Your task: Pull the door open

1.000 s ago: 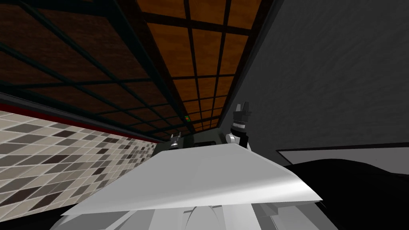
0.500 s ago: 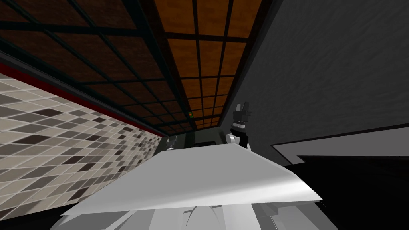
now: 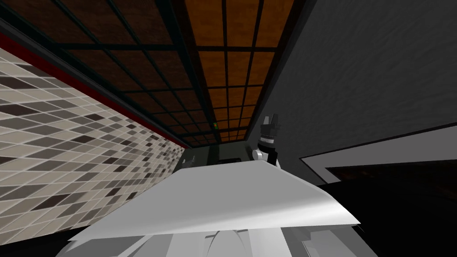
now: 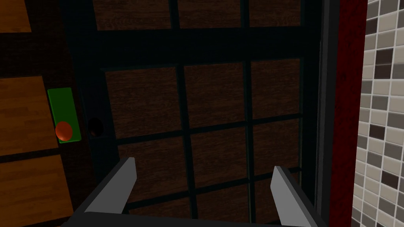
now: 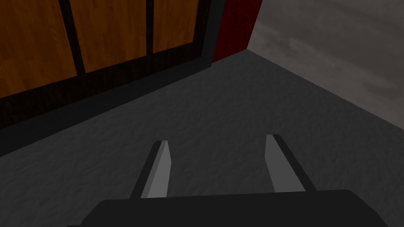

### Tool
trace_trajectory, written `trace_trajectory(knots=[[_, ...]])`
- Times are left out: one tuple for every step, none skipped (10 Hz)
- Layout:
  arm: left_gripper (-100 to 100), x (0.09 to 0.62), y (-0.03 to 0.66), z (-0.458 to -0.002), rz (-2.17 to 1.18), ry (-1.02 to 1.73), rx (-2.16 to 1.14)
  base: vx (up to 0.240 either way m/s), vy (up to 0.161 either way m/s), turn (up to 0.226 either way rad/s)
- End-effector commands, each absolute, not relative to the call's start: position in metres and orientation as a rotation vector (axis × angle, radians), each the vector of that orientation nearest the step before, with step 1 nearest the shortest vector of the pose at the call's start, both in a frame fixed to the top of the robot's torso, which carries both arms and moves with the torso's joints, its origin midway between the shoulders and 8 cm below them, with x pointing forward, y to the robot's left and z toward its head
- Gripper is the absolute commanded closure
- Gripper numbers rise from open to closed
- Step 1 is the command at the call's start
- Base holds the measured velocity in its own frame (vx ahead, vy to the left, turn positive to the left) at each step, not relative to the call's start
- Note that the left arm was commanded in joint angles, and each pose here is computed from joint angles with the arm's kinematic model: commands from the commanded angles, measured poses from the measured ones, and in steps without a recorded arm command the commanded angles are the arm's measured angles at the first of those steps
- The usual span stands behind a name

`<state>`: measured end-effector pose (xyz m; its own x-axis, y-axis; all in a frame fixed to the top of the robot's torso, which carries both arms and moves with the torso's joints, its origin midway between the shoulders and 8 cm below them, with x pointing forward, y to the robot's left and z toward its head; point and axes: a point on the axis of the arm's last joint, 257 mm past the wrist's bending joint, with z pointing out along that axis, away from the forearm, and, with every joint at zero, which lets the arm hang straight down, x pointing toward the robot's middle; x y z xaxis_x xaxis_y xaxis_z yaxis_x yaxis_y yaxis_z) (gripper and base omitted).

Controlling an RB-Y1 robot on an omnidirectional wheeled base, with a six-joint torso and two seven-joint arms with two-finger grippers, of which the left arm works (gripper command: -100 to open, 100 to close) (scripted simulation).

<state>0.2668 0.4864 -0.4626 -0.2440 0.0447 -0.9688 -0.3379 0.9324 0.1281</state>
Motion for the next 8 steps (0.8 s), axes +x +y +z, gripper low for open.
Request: trace_trajectory(knots=[[-100, 0.260, 0.494, -0.467, 0.378, 1.802, -0.231, -0.048, 0.002, 0.081], [-100, 0.256, 0.498, -0.470, 0.386, 1.811, -0.239, -0.043, 0.002, 0.085], [-100, 0.258, 0.501, -0.474, 0.389, 1.818, -0.250, 0.002, 0.004, 0.066], [-100, 0.264, 0.500, -0.474, 0.384, 1.815, -0.253, 0.064, 0.002, 0.019], [-100, 0.272, 0.496, -0.474, 0.375, 1.808, -0.253, 0.124, -0.009, -0.035], [-100, 0.276, 0.495, -0.473, 0.371, 1.805, -0.253, 0.129, -0.011, -0.032], [-100, 0.283, 0.491, -0.472, 0.362, 1.798, -0.252, 0.119, -0.008, -0.031], [-100, 0.291, 0.487, -0.470, 0.352, 1.789, -0.249, 0.114, -0.001, -0.054]])
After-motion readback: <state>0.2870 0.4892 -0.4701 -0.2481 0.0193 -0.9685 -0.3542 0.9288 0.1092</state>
